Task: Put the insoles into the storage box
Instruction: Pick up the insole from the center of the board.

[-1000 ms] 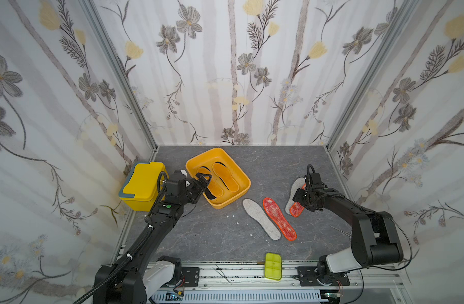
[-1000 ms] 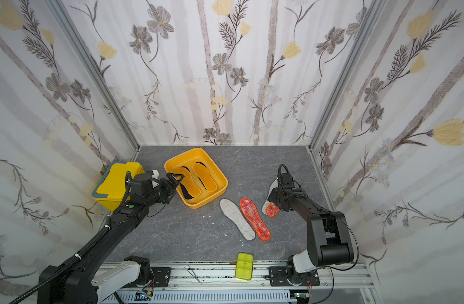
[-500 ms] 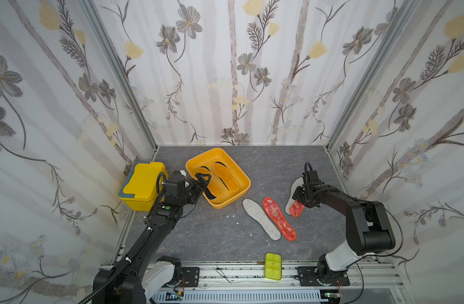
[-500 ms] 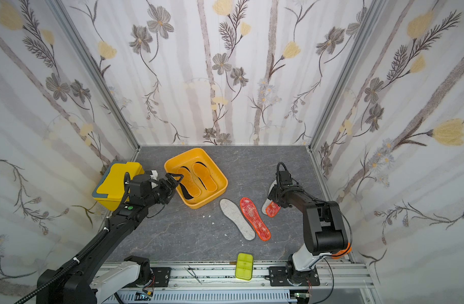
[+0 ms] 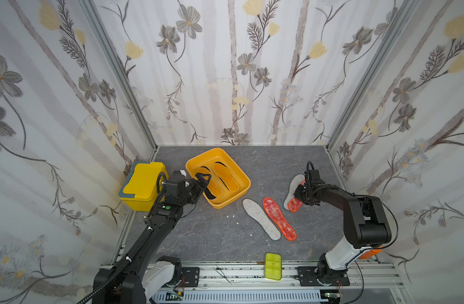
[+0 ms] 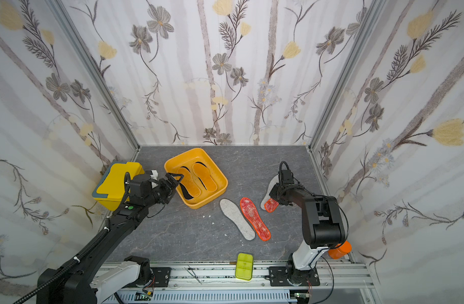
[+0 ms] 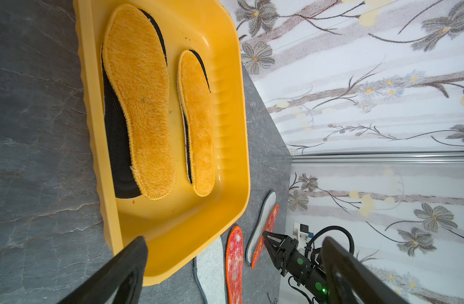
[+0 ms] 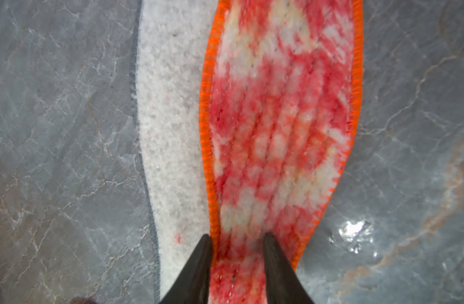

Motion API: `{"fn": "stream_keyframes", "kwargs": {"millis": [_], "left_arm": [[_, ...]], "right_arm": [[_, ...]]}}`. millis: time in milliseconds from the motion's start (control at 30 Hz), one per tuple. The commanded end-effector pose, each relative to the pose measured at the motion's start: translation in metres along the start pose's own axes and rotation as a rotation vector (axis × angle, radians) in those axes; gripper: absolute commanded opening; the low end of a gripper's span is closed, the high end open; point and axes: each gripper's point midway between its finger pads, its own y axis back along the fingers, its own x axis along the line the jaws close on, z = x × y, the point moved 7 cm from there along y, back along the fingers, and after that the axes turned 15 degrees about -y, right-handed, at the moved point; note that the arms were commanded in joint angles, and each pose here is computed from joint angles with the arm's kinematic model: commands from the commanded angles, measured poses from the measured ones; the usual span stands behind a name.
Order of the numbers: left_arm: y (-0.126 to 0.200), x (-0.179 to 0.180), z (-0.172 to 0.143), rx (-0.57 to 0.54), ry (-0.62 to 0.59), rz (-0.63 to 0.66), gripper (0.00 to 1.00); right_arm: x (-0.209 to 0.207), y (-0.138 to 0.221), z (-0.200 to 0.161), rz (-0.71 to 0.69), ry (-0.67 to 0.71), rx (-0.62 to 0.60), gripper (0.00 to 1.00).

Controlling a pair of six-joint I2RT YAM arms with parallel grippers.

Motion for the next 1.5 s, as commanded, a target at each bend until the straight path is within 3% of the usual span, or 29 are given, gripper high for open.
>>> {"fn": "stream_keyframes", "kwargs": {"millis": [0, 433, 867, 933, 1033, 1167, 1467], "left_arm": [[0.0, -0.004, 0.004, -0.024, -0.007, -0.016, 1.0], [0.004, -0.003, 0.003, -0.029, -0.009, -0.01, 1.0], [0.007, -0.004, 0.003, -0.038, -0.007, -0.011, 1.0], [0.006, -0.003, 0.003, -0.037, -0.005, -0.011, 1.0], [0.006, -0.003, 0.002, -0.035, -0.003, -0.013, 1.0], [0.006, -0.003, 0.002, -0.036, -0.005, -0.014, 1.0], [0.006, -0.002, 0.001, -0.034, -0.008, -0.008, 1.0]], "right_arm": [[-0.013, -0.005, -0.011, -0.046, -0.002, 0.061, 0.29], [-0.019, 0.014, -0.002, -0.005, -0.005, 0.014, 0.15], [0.013, 0.081, 0.018, 0.247, 0.101, -0.153, 0.1], [0.013, 0.086, 0.021, 0.221, 0.108, -0.167, 0.12], [0.007, 0.079, 0.021, 0.137, 0.092, -0.129, 0.33], [-0.005, 0.056, 0.015, 0.059, 0.042, -0.077, 0.44], [-0.017, 0.023, 0.013, -0.016, 0.002, -0.034, 0.47]]}}
